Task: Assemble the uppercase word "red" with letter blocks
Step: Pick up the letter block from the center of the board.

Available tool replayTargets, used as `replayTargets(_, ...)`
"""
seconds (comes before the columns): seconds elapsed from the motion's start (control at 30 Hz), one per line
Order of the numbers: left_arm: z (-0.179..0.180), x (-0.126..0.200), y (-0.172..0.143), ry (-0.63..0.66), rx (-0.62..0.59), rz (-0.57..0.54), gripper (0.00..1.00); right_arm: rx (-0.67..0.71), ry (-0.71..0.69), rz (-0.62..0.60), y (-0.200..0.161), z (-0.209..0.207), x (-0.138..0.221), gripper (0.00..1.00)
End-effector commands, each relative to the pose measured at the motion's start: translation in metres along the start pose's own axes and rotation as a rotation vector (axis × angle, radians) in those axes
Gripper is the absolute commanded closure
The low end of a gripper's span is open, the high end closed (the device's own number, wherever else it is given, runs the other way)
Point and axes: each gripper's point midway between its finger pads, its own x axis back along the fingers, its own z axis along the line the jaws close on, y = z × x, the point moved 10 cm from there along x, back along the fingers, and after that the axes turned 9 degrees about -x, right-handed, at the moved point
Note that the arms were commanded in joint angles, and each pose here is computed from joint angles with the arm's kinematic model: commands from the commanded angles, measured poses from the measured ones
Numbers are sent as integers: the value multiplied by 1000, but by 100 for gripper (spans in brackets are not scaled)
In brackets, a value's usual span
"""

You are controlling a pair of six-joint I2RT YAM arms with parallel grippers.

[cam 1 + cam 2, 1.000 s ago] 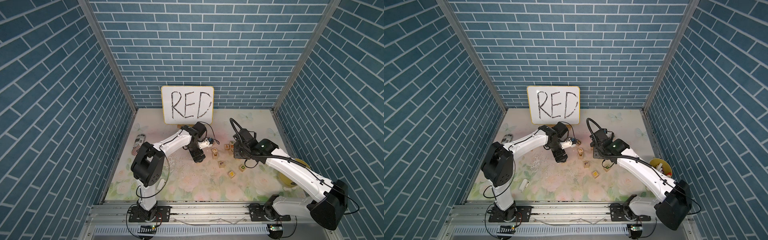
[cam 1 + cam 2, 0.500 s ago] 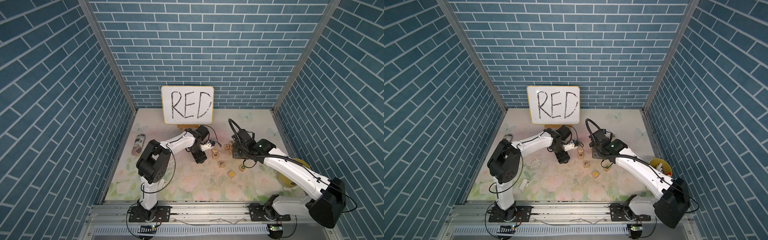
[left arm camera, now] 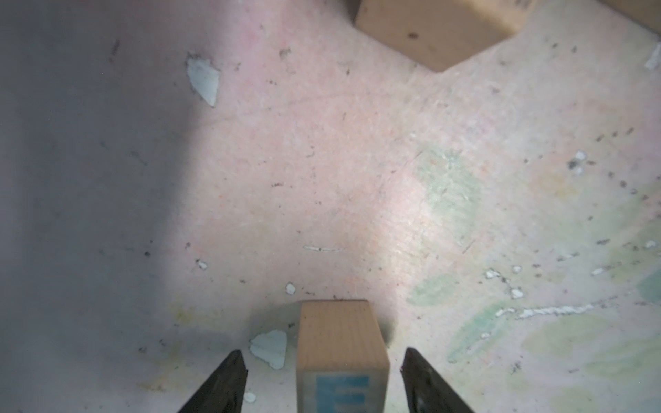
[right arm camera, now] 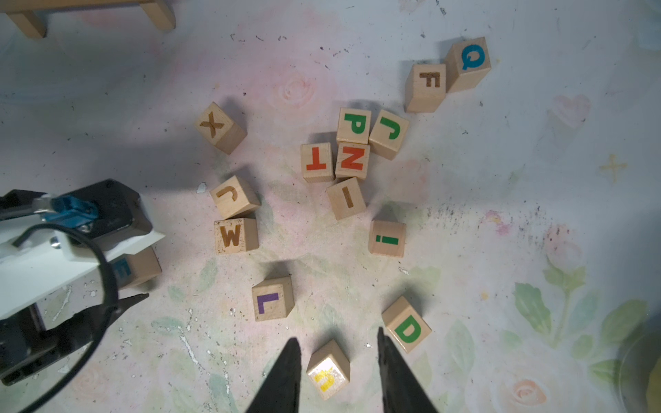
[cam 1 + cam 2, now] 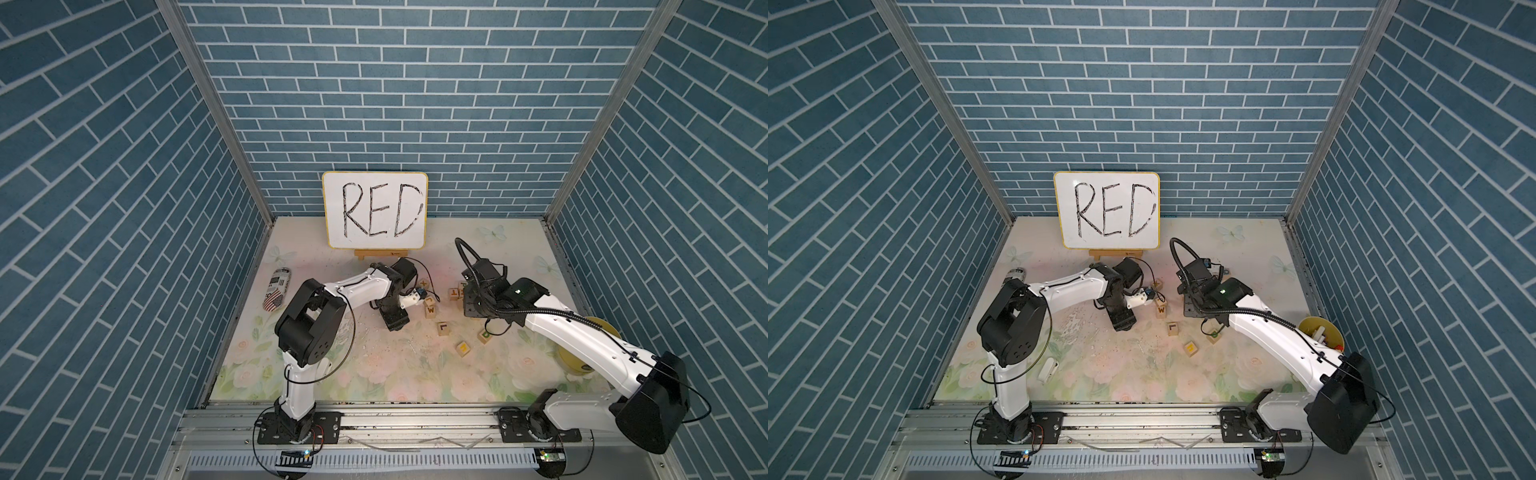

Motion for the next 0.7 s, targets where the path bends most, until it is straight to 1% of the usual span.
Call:
replayTargets(0.0,-2,-4,0,12,-13,15,31,-11,-4,3,-1,1,-3,62)
replayTargets(0.2,-4,-6,2,14,-20,17,33,-9,-9,8,-2,0,-4,62)
replayTargets(0.23,-4,-6,2,15,-22,16,35,-11,-9,7,-2,-1,-4,62)
replayTargets(0.37,-5,-7,3,18,-27,19,37,-11,-11,6,-3,-1,-4,62)
replayTargets(0.4,-5,-7,4,21,-29,17,39,-11,-11,6,-2,-1,-4,62)
replayTargets(0.47,-4,-8,5,21,-29,20,40,-11,-13,8,-3,-1,-5,63)
replayTargets(0.5,-4,-8,5,19,-30,21,43,-10,-13,9,-3,-1,-5,63)
replayTargets(0.6,-5,-11,6,18,-31,30,46,-8,-14,11,-4,-1,-5,63)
replayTargets(0.67,-5,-13,5,25,-29,34,51,-11,-12,8,-3,-2,-4,63)
